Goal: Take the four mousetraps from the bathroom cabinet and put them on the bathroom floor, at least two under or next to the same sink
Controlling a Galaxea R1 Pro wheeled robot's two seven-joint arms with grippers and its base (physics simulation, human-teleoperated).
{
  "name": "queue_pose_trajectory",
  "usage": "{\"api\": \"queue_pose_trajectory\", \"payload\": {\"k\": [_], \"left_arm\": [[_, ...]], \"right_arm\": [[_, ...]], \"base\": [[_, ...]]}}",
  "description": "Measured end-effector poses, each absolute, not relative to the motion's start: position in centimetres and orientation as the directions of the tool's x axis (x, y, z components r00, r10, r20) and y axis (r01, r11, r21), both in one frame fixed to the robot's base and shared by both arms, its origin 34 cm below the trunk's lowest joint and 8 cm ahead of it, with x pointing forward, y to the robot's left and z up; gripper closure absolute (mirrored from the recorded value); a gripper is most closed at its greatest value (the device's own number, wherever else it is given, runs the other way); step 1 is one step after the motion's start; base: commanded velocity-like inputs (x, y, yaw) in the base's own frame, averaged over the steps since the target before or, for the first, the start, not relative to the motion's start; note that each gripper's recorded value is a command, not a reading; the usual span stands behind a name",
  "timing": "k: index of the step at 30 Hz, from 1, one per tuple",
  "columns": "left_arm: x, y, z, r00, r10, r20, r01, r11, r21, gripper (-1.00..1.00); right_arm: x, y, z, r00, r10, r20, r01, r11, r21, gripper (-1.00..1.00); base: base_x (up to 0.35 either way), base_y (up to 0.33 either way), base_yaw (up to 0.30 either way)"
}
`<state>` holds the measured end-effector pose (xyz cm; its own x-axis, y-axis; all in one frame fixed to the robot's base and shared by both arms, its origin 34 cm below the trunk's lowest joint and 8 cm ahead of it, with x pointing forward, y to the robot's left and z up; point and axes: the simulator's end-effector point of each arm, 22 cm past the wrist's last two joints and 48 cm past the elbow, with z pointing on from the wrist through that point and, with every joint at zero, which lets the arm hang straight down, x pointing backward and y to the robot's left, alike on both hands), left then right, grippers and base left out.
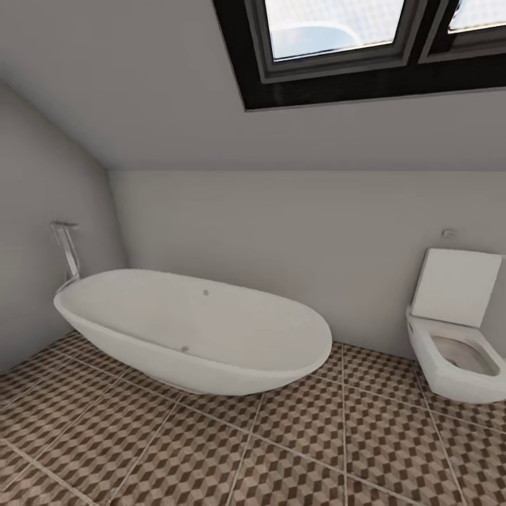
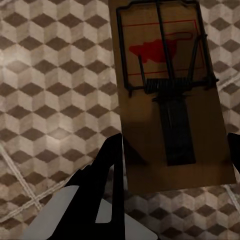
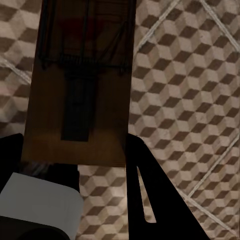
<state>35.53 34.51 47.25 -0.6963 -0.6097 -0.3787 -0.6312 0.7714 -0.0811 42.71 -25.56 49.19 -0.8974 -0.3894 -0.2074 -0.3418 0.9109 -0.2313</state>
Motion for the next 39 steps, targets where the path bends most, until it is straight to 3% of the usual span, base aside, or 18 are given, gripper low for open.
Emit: {"api": "queue_pose_trajectory", "payload": {"k": [39], "left_arm": [[35.57, 34.38, 47.23, -0.701, -0.607, -0.374, -0.627, 0.775, -0.082, 1.0]], "right_arm": [[42.7, -25.57, 49.19, -0.898, -0.389, -0.207, -0.341, 0.911, -0.231, 1.0]], "base": [[0.001, 0.0, 0.299]]}}
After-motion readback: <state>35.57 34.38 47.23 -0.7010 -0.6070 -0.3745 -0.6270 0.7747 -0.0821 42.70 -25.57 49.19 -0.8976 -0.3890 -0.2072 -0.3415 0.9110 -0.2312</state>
